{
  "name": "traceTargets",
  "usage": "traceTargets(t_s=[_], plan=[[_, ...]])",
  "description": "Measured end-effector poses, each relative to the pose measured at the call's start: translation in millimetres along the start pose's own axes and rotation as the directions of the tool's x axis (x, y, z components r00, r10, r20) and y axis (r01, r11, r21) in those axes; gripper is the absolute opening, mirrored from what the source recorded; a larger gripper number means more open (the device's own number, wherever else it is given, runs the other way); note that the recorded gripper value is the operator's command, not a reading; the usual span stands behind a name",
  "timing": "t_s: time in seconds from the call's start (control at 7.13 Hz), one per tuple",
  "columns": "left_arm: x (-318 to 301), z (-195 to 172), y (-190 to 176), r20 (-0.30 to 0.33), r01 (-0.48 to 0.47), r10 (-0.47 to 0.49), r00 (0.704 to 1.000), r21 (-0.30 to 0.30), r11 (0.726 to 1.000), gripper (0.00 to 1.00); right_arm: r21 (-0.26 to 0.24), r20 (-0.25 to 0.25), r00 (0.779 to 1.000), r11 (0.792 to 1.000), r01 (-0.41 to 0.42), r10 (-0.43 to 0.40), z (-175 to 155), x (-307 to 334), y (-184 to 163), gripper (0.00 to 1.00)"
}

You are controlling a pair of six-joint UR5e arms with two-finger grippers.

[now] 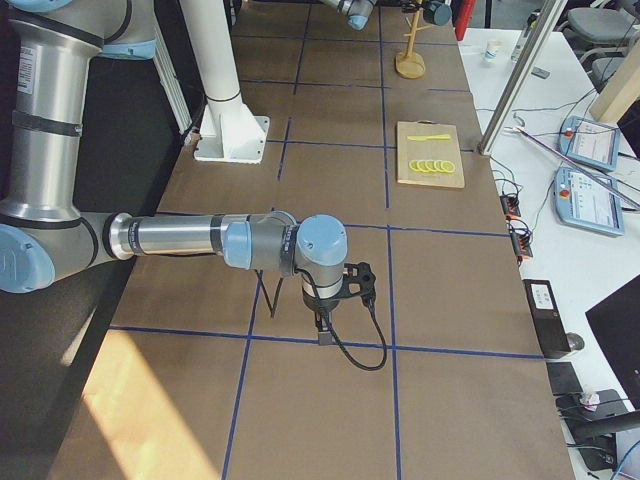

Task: Hang cup on storage rack
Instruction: 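Hook the mug handle onto a rack peg with the left gripper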

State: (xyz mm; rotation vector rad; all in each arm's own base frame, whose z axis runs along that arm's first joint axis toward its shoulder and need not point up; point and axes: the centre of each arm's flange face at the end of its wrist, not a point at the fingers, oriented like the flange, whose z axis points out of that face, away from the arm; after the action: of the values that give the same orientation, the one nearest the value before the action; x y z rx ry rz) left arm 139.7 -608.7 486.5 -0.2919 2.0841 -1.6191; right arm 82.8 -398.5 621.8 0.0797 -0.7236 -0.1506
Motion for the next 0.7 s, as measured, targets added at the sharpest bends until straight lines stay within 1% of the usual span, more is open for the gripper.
traceTargets(t_s=[0.42,0.7], plan=[[-1.1,-8.1,-20.9,-0.005,0.028,-0.028,1.0,0.012,1.0,0.02,0.004,-0.001,1.0,1.0,0.004,-0.004,-0.6,-0.4,-0.5,1.0],[-2.2,-18.5,-39.9,-0.014,0.041,-0.041,0.999,0.005,0.999,0.02,0.005,-0.001,1.0,1.0,0.006,-0.006,-0.9,-0.6,-0.6,1.0]])
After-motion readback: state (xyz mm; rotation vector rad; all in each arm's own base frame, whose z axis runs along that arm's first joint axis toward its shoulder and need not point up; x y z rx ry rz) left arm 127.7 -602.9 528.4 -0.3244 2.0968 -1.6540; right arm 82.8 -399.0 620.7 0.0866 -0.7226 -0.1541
